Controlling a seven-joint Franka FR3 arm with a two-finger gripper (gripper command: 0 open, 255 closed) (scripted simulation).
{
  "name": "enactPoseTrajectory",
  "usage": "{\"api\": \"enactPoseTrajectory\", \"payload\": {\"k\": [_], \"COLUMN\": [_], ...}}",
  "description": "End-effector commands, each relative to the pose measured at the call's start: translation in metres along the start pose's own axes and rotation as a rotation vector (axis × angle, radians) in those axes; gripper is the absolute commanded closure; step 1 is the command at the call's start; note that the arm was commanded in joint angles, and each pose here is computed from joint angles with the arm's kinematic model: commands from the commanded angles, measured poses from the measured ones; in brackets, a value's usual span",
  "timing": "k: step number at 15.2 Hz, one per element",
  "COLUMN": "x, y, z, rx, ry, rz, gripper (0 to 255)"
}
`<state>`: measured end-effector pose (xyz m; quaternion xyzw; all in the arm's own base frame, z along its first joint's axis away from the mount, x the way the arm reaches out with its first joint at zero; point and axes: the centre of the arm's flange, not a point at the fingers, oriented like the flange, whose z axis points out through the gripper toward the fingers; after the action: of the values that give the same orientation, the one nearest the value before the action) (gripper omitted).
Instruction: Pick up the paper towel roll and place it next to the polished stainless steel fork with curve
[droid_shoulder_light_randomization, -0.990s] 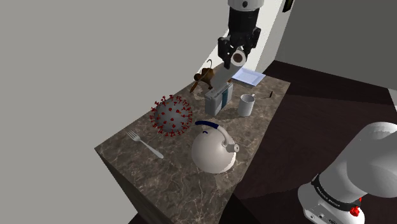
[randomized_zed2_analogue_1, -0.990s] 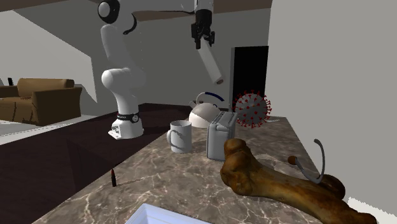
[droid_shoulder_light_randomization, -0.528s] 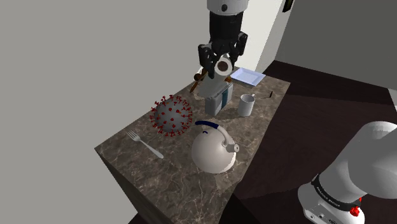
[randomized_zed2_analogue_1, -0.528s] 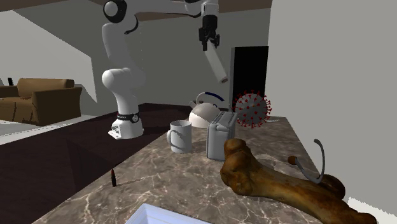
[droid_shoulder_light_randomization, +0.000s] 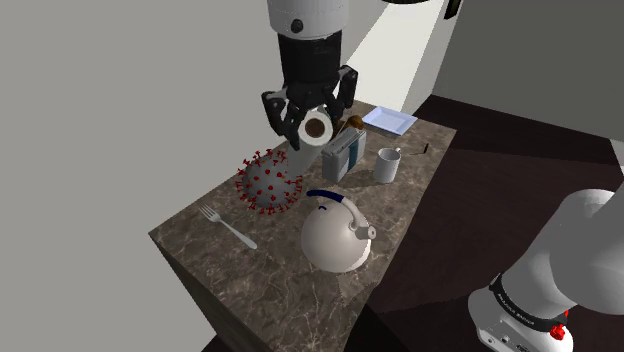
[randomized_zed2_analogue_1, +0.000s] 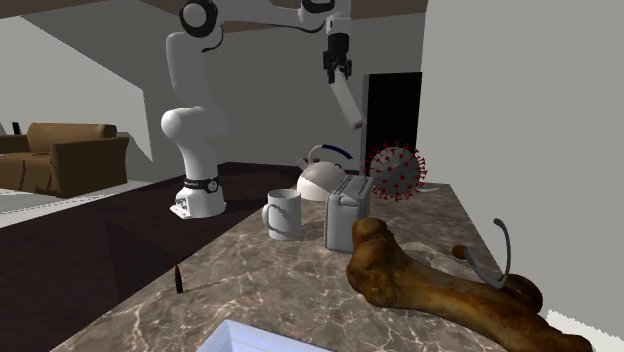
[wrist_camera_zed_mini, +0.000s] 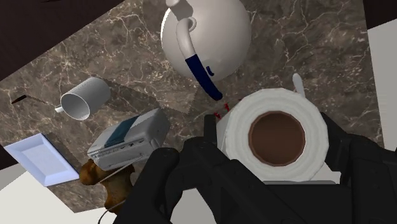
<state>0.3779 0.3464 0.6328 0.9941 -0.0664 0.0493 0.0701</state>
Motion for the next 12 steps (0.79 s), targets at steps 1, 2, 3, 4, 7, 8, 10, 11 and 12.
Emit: {"api": "enactPoseTrajectory", "payload": {"k": [1, 2, 3, 4, 7, 8, 10, 11, 12], "x": [-0.009, -0.013, -0.018, -0.022, -0.031, -0.032, -0.033, -0.033, -0.034], "y": [-0.025, -0.037, -0.05, -0.062, -0.085, -0.086, -0.087, -0.088, -0.088], "z": [-0.007, -0.009, -0.011, -0.014, -0.012, -0.007, 0.003, 0.008, 0.014], "rx": [0.001, 0.001, 0.001, 0.001, 0.001, 0.001, 0.001, 0.001, 0.001], "ry": [-0.001, -0.001, -0.001, -0.001, -0.001, -0.001, -0.001, -0.001, -0.001], "rz": [0.003, 0.003, 0.003, 0.003, 0.003, 0.003, 0.003, 0.003, 0.003], "gripper": [255, 255, 255, 255, 255, 255, 255, 255, 255]}}
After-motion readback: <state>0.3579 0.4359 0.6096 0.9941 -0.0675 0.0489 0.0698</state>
